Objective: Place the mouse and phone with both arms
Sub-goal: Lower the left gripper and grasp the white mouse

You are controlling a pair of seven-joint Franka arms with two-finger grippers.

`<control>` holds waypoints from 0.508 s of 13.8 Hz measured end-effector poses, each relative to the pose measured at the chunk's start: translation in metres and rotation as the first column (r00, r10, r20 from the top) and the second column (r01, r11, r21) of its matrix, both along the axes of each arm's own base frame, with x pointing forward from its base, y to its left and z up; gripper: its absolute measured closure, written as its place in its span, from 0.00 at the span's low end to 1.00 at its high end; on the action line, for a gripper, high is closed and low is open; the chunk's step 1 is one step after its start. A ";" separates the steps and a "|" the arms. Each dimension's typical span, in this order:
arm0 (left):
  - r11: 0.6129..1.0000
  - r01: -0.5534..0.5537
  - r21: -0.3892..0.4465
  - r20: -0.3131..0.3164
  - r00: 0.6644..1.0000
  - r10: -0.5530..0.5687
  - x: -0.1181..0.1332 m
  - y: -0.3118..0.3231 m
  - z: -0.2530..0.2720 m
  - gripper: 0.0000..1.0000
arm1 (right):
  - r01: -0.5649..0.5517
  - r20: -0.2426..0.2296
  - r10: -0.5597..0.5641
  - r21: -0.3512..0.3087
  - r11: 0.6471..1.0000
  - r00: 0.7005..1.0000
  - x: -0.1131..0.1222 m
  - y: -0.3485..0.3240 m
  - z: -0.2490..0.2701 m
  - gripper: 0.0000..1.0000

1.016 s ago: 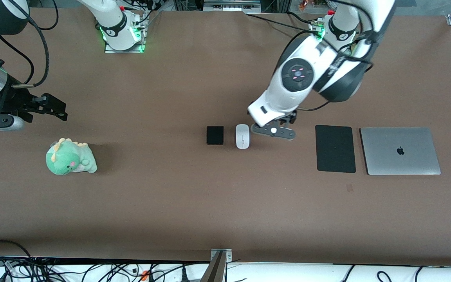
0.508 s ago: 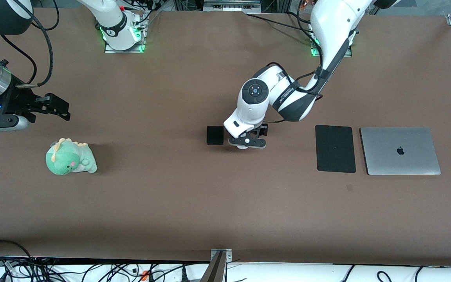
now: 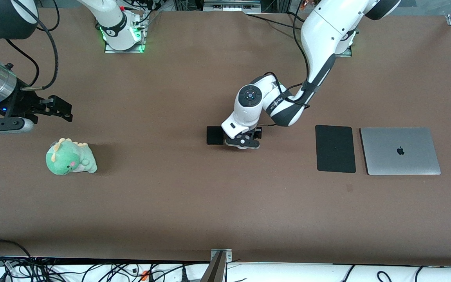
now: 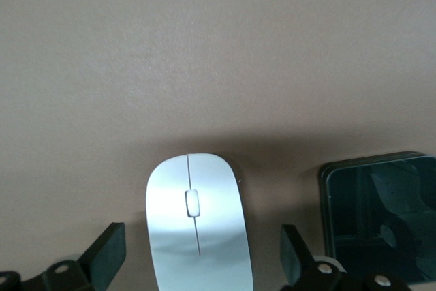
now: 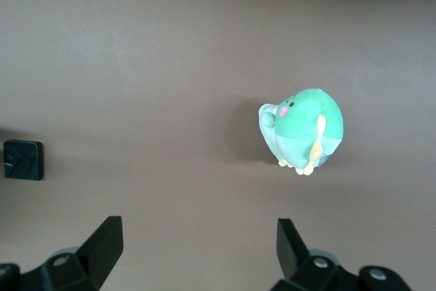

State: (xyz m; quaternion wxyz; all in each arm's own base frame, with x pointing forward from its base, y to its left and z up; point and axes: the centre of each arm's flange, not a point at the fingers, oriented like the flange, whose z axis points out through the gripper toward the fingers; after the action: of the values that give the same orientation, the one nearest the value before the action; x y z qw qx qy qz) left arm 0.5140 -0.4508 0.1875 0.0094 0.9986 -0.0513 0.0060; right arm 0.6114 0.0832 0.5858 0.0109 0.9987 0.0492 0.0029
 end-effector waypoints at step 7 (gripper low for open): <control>1.000 -0.001 0.029 0.022 1.000 0.001 -0.005 -0.004 -0.014 0.29 | -0.042 0.001 0.042 -0.016 0.999 0.999 -0.004 0.024 -0.001 0.00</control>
State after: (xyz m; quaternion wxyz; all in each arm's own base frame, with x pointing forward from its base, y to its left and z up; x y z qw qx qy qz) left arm 0.5089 -0.4547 0.1730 -0.0054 0.9986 -0.0509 0.0161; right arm 0.6077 0.1069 0.5853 0.0189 0.9973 0.0703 0.0032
